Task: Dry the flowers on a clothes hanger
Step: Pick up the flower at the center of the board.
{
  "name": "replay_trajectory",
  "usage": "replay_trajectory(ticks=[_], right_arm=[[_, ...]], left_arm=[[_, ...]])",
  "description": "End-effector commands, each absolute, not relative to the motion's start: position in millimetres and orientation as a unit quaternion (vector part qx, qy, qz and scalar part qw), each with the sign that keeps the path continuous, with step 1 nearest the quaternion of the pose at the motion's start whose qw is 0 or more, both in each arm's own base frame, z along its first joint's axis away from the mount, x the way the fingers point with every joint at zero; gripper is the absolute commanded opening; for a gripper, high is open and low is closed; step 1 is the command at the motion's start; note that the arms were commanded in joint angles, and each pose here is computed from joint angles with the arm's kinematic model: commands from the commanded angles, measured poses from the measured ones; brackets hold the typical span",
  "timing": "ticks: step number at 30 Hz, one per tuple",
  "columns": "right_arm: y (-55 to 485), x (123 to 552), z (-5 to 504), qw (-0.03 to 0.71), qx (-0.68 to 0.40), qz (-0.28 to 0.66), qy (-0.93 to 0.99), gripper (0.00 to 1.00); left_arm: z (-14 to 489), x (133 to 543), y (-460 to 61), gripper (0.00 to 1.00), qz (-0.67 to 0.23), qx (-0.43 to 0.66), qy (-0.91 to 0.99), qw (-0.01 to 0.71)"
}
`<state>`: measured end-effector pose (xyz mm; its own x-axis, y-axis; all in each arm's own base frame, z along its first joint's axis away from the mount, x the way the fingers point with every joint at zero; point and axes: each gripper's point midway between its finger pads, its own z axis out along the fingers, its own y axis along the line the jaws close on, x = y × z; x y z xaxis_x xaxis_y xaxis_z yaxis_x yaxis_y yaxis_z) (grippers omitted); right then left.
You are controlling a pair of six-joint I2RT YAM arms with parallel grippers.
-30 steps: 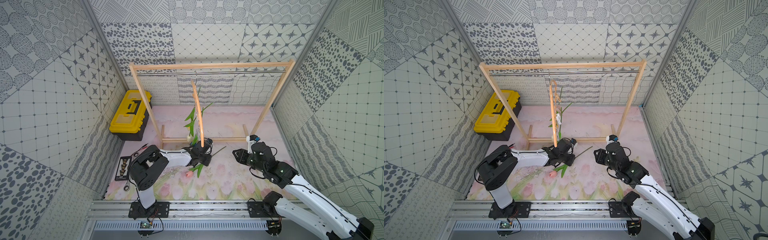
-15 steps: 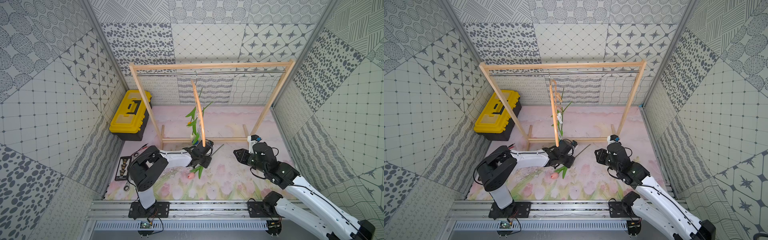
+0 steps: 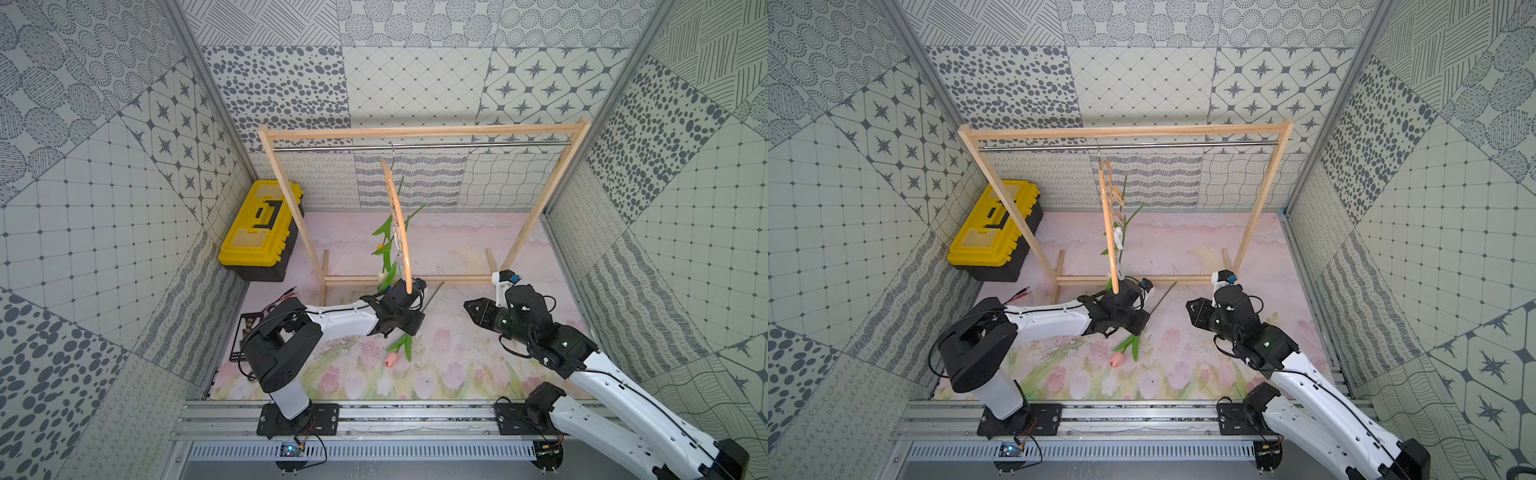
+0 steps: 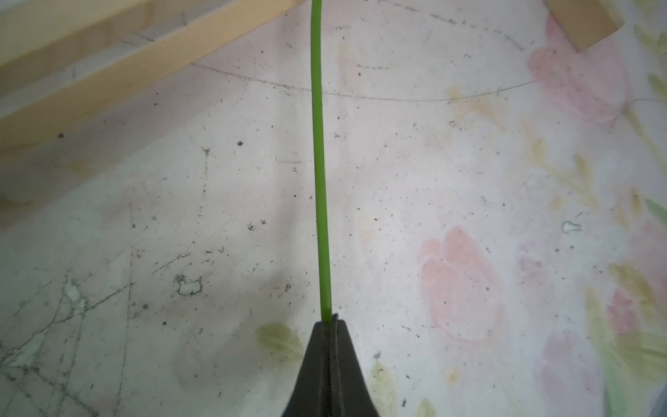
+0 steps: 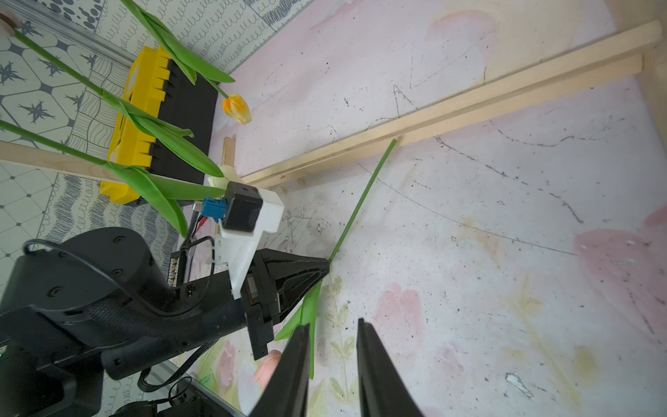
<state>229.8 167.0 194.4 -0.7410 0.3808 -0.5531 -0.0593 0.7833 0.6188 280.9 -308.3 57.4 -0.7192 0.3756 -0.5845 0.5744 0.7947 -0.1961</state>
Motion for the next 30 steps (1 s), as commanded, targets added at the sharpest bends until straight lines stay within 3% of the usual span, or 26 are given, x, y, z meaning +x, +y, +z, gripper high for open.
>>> replay_trajectory(ticks=[1,5,12,18,30], right_arm=[[178,235,199,0.349,0.094,0.348,0.865,0.28],[192,236,195,0.333,0.091,0.381,0.857,0.29],[224,234,208,0.32,0.057,0.471,0.82,0.37],[226,235,198,0.316,0.066,0.473,0.82,0.34],[241,238,193,0.304,0.064,0.485,0.817,0.3]], left_arm=[[90,269,-320,0.0,-0.26,0.224,0.899,0.271],[106,261,-323,0.0,-0.289,0.219,0.893,0.268],[154,249,-343,0.0,-0.42,0.158,0.852,0.27],[187,244,-351,0.0,-0.503,0.115,0.811,0.276],[219,239,-354,0.0,-0.561,0.098,0.772,0.282]])
